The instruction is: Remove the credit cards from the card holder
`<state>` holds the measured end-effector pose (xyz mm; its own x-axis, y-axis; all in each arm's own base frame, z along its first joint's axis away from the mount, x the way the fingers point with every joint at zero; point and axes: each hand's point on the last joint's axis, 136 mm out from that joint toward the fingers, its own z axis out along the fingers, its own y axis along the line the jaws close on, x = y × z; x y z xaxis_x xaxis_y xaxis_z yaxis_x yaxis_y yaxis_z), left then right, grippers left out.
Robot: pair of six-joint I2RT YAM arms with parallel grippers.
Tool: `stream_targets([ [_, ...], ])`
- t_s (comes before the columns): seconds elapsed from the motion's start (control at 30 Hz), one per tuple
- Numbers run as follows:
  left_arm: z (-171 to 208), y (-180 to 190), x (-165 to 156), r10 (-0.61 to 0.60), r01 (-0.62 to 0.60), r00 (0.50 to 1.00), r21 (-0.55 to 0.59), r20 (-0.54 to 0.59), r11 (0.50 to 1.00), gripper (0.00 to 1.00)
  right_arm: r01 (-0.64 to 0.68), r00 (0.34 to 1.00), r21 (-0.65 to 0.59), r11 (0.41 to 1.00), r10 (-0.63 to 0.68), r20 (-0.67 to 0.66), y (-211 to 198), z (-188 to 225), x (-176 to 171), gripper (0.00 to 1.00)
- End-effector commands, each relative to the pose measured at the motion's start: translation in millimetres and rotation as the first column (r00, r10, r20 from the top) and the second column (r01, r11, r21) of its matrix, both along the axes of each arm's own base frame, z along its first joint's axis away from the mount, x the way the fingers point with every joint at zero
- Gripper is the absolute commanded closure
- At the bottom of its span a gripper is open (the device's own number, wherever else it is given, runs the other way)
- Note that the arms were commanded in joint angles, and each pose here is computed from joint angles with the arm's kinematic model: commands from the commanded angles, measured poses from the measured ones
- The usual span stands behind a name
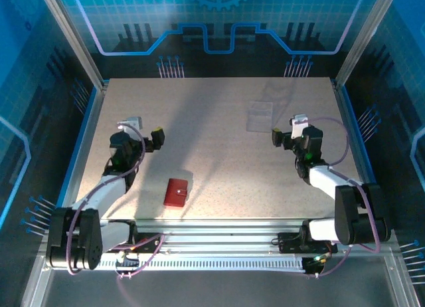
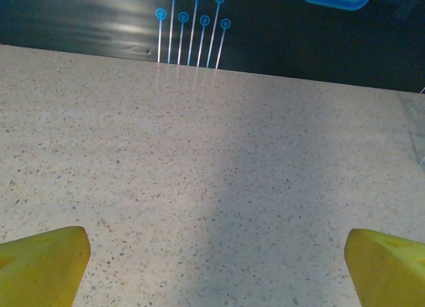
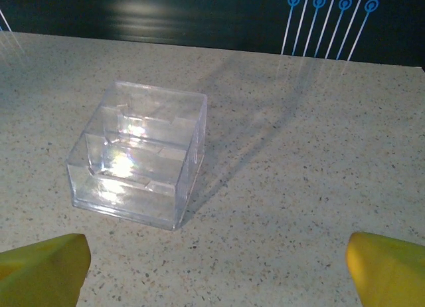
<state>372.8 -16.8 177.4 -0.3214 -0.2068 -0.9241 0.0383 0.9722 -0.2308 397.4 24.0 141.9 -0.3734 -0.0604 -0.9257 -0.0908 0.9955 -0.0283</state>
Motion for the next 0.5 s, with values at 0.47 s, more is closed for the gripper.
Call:
stream_targets([
  [0.47, 41.1, -28.6, -21.9, -0.126, 0.021, 0.896, -0.243, -0.425, 0.97, 0.01, 0.049, 0.917, 0.187, 0.981, 0.03, -0.397, 22.2, 24.6, 53.9, 0.2],
])
